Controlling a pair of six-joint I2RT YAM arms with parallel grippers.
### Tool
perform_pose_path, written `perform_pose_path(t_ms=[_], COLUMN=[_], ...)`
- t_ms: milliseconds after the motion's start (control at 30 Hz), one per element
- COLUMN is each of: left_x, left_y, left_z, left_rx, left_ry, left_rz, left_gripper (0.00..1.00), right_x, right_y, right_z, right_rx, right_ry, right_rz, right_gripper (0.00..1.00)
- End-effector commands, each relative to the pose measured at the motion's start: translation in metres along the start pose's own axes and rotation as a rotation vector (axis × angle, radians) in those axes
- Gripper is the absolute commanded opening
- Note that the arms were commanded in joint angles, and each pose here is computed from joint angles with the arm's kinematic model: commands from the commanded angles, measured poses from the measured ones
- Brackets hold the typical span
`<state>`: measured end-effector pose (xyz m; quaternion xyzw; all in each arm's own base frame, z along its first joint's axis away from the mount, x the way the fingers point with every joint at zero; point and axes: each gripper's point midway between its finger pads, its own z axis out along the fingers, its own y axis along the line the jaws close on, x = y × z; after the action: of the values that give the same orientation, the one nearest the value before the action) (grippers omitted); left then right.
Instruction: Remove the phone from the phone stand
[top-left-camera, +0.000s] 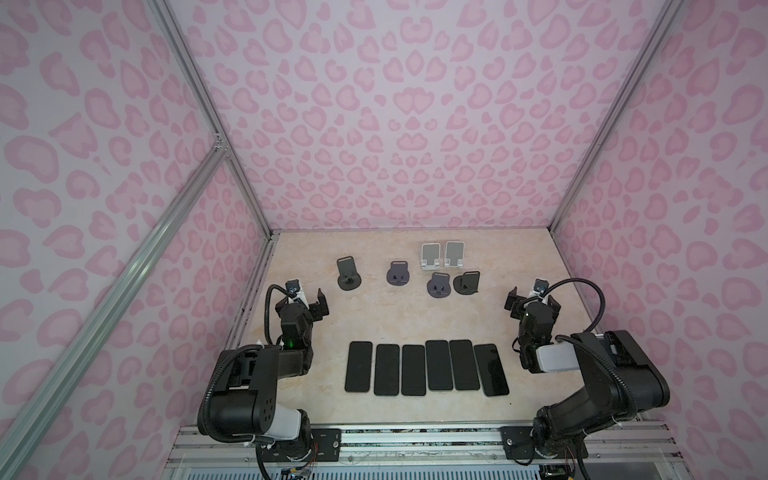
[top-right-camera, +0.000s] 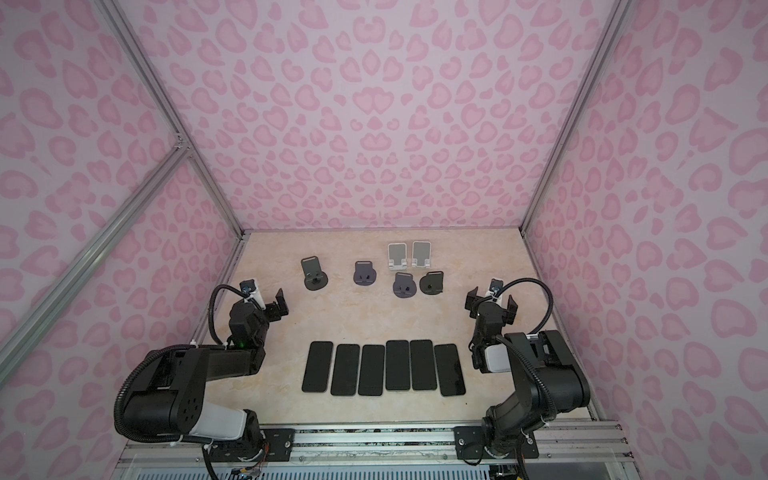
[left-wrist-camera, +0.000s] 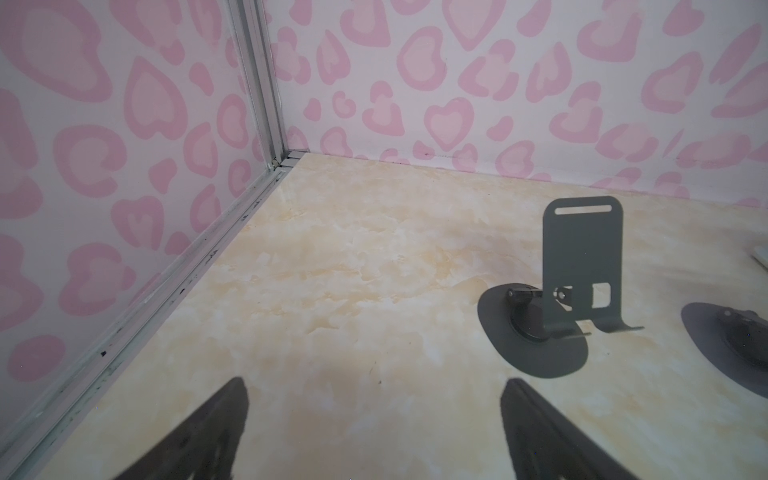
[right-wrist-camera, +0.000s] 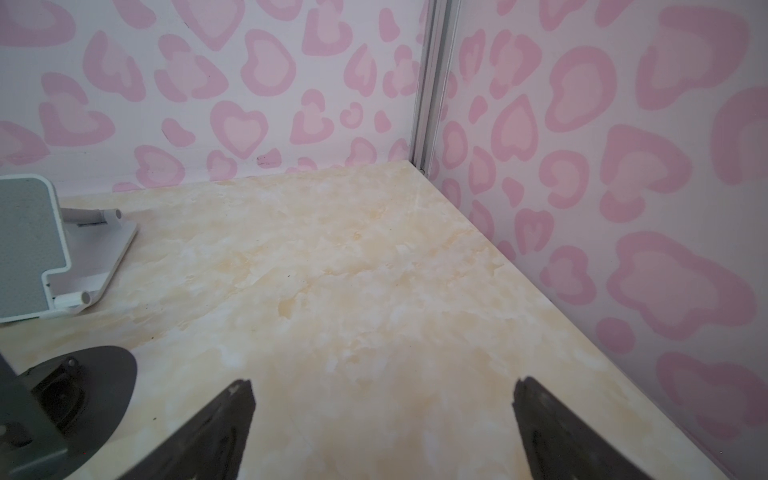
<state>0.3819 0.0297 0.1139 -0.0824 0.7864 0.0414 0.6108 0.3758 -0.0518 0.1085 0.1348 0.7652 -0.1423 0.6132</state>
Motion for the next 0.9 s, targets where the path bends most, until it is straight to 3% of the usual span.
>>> perform_pose_path(t_ms=[0,533,633,867], left_x=[-0.005,-0.005,-0.005,-0.003], left_y=[0.000,0.000,-0.012,-0.012], left_z=[0.002,0.002,0.003,0.004], left_rx=[-0.003,-0.002,0.058,0.064], left_ry=[-0.015,-0.015,-0.005,0.004], left_rz=[0.006,0.006,0.038,0.035], left_gripper=[0.98,0.98,0.97,0.98], right_x=[0.001,0.001,0.001,0.001], right_y=[0.000,0.003,0.003,0.003], right_z=[0.000,0.000,0.000,0.000], right_rx=[0.000,0.005,0.005,0.006], right_ry=[0.004,0.003,0.003,0.003], right_rz=[0.006,-0.013,-0.013,-0.013], right_gripper=[1.00,1.00,1.00,1.00])
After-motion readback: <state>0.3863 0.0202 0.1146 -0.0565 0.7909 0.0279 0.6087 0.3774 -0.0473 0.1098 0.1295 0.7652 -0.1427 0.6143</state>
